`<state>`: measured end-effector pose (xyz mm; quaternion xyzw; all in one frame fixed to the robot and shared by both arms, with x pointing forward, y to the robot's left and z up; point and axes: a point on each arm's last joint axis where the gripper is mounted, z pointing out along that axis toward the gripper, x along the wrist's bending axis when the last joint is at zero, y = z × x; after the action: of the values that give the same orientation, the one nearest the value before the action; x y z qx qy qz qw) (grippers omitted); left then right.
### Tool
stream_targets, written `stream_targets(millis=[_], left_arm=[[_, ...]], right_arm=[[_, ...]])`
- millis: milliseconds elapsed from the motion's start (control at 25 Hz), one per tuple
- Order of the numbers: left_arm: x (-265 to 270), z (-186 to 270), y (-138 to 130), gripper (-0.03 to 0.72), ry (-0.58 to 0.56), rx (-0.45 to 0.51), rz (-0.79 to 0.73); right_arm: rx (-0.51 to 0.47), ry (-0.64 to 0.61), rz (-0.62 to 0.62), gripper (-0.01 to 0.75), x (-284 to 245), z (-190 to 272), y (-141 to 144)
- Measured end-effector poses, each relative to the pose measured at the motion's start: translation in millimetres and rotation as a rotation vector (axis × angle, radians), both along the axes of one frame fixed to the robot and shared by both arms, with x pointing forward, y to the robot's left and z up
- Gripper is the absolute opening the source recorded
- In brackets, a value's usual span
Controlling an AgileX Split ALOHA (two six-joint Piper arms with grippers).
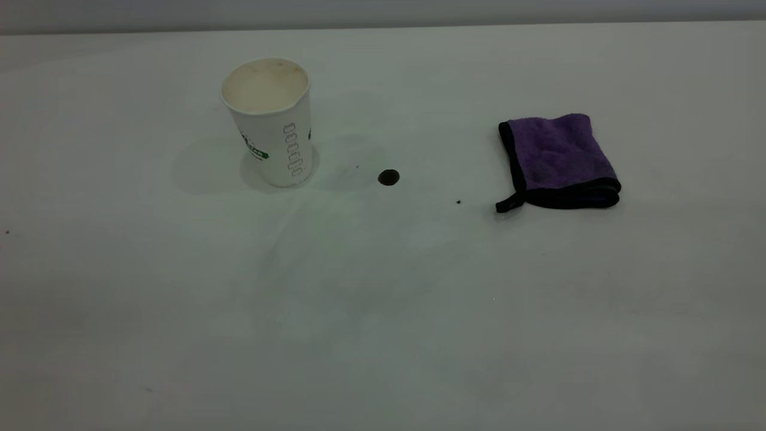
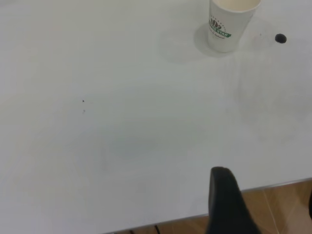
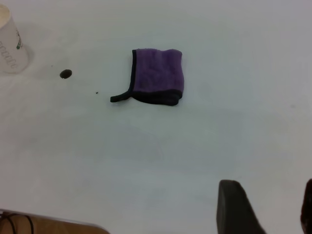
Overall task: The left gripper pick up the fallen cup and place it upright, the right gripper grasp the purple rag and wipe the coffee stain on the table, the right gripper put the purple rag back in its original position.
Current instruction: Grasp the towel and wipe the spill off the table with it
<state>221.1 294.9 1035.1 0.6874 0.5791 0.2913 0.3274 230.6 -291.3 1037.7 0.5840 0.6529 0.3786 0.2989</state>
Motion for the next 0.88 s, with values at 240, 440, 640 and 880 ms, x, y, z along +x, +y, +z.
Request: stream_targets(millis=[240, 440, 640, 880], left_arm=[[0.0, 0.0, 0.0, 0.470, 0.000, 0.000, 0.000], [0.0, 0.0, 0.0, 0.470, 0.000, 0.000, 0.000], [0.0, 0.0, 0.0, 0.470, 0.000, 0.000, 0.000], [0.0, 0.0, 0.0, 0.470, 0.000, 0.000, 0.000]], right_arm=[[0.048, -0.020, 0.029, 0.368, -0.2, 3.2, 4.4], [0.045, 0.010, 0.126, 0.432, 21.0, 23.2, 13.2], [0.001, 0.069, 0.200, 0.570, 71.6, 38.8, 20.0], [0.032, 0.235, 0.292, 0.589, 139.2, 31.9, 32.3]])
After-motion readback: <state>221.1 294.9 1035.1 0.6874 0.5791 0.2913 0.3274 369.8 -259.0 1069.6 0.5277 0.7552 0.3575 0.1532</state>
